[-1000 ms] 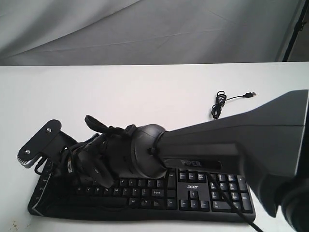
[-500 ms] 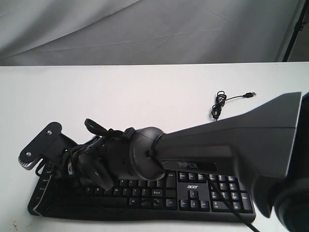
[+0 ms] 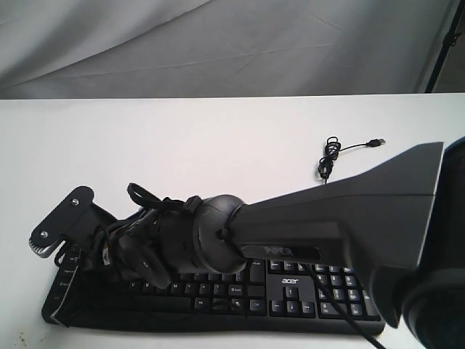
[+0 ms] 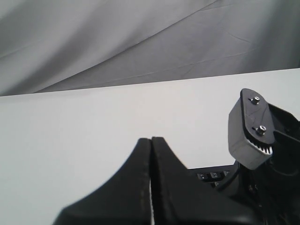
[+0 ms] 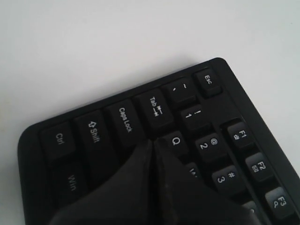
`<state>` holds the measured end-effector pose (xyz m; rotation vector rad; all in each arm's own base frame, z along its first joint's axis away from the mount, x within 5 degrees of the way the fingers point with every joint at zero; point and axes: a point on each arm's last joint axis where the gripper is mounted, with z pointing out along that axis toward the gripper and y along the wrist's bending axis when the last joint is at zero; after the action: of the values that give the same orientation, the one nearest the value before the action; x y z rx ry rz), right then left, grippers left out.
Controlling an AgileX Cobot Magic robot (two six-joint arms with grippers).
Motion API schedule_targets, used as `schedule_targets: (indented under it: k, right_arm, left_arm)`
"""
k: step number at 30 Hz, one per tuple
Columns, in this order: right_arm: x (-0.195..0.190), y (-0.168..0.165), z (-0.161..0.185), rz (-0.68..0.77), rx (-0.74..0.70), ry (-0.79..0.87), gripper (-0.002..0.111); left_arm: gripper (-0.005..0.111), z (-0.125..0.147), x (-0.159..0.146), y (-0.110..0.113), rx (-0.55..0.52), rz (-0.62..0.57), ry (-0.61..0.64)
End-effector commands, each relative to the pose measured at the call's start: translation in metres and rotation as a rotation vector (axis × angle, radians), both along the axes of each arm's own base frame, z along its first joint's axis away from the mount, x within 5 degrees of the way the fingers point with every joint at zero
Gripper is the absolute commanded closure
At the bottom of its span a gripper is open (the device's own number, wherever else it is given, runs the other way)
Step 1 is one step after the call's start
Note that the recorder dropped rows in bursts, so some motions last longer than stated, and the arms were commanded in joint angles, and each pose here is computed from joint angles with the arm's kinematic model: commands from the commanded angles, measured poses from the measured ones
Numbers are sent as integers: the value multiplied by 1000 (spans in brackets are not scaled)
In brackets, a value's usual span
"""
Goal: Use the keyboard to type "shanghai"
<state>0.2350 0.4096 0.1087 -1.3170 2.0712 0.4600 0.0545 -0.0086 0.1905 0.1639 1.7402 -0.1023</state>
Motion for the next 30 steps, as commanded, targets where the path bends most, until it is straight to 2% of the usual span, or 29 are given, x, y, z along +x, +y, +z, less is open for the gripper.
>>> schedule_targets:
  k: [1,26,30]
  right_arm:
    - [0,1,0,8,-2,-8,108]
    - [0,0,0,12,-13,-4,108]
    - [0,1,12,25,2,-33,108]
  left_arm:
    - [107,-1,0,0,-2,-3,-2]
    - [107,-1,0,0,-2,-3,-2]
    - [107,-1,0,0,-2,-3,-2]
